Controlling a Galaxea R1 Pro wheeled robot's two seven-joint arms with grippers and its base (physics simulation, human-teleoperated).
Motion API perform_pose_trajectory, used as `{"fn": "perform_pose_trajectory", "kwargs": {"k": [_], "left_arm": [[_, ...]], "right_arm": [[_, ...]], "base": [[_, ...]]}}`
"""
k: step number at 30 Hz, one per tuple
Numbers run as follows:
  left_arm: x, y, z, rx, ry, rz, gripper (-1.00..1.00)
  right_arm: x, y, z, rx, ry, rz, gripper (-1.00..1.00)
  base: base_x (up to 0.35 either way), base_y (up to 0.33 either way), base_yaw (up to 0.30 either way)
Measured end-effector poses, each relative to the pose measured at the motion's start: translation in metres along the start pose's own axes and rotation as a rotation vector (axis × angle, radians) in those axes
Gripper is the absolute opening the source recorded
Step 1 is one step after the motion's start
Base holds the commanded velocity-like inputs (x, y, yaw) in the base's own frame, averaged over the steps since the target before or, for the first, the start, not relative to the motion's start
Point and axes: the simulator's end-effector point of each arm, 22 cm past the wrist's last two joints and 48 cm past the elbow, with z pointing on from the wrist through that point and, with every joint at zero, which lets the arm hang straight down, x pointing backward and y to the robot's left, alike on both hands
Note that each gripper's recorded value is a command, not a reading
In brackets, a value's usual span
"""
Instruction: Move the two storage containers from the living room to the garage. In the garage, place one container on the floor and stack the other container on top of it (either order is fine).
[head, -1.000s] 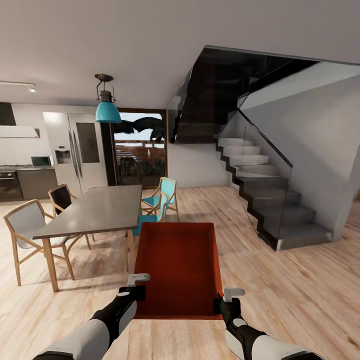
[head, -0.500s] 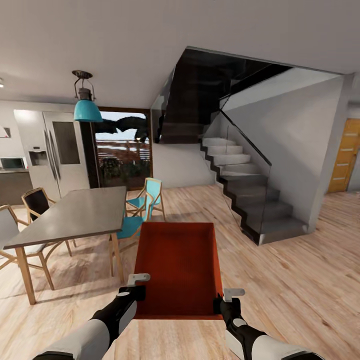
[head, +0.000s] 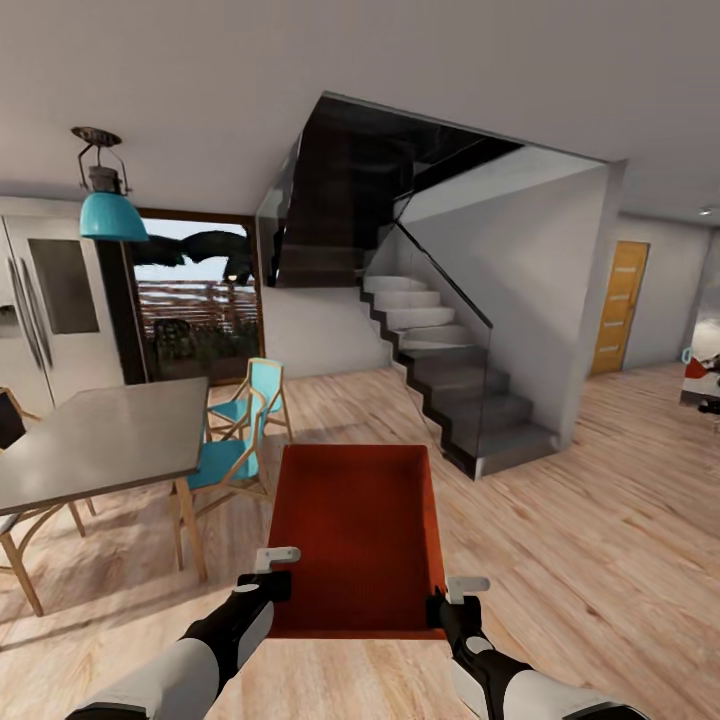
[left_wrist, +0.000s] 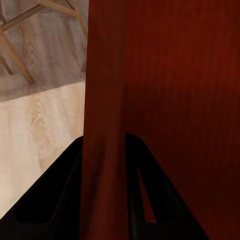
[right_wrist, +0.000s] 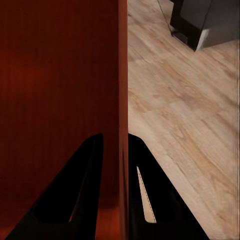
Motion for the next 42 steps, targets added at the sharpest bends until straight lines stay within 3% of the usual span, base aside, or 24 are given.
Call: {"fn": "perform_pose_trajectory", "kwargs": {"k": [42], "left_arm": [[-0.0003, 0.0003, 0.0, 0.0, 0.0, 0.0, -1.0]], "right_arm": [[-0.0002, 0.0003, 0.0, 0.0, 0.0, 0.0, -1.0]], "base": [[0.0, 0.0, -0.28]]}}
